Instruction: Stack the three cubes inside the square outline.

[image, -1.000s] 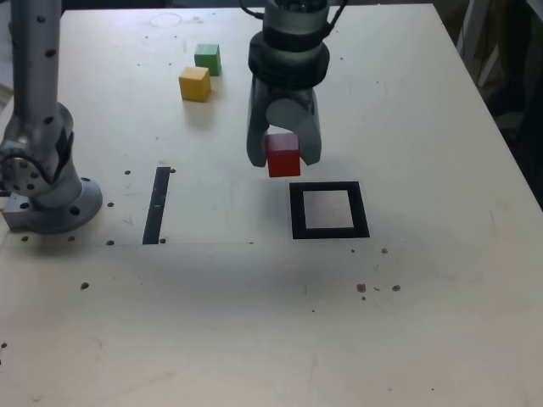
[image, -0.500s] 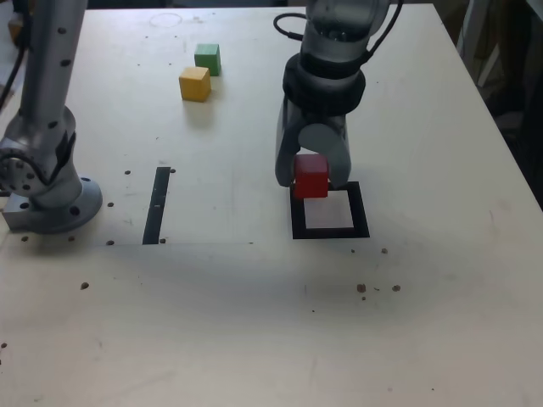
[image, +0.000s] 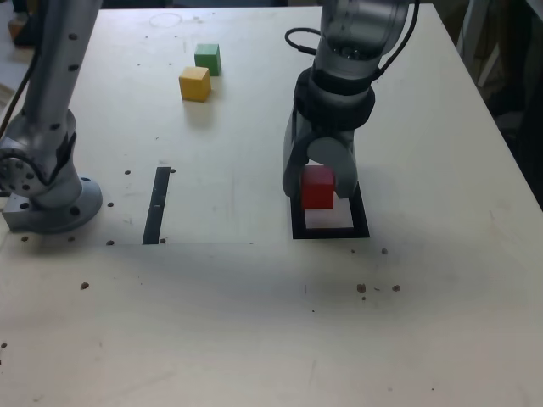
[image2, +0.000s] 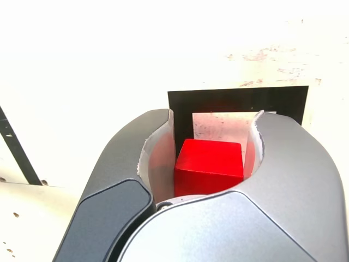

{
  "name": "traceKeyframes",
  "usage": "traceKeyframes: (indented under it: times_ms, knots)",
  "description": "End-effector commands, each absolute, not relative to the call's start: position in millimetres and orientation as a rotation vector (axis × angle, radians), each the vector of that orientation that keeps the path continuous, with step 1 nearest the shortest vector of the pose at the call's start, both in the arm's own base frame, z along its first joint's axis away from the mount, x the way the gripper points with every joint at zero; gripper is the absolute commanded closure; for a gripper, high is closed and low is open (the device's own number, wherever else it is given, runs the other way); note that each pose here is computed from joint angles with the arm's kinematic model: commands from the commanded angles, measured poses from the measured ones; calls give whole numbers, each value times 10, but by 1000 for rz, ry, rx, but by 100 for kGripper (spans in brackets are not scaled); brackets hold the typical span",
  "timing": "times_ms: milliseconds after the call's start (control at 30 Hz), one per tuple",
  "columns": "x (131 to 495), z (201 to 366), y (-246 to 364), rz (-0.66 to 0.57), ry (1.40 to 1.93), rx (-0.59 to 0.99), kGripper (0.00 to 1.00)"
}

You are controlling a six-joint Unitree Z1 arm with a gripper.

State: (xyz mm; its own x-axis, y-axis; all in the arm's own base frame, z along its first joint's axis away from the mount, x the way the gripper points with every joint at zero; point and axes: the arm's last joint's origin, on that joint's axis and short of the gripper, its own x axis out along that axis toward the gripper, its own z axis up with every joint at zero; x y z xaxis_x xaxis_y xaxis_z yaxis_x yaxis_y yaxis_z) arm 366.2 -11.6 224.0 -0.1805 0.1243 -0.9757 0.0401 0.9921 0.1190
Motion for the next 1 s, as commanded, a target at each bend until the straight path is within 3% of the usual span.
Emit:
traceKeyframes:
  times_ms: [0,167,367,433,733,967]
  knots:
    - [3696,2200,-131,73,1755,123,61]
    - [3725,2142,-133,71,1763,125,58]
    - [3742,2108,-136,50,1763,135,10]
    - [3741,2104,-137,47,1763,135,2]
    - [3708,2160,-132,52,1755,141,1]
    - [3509,2358,-42,92,1769,162,1]
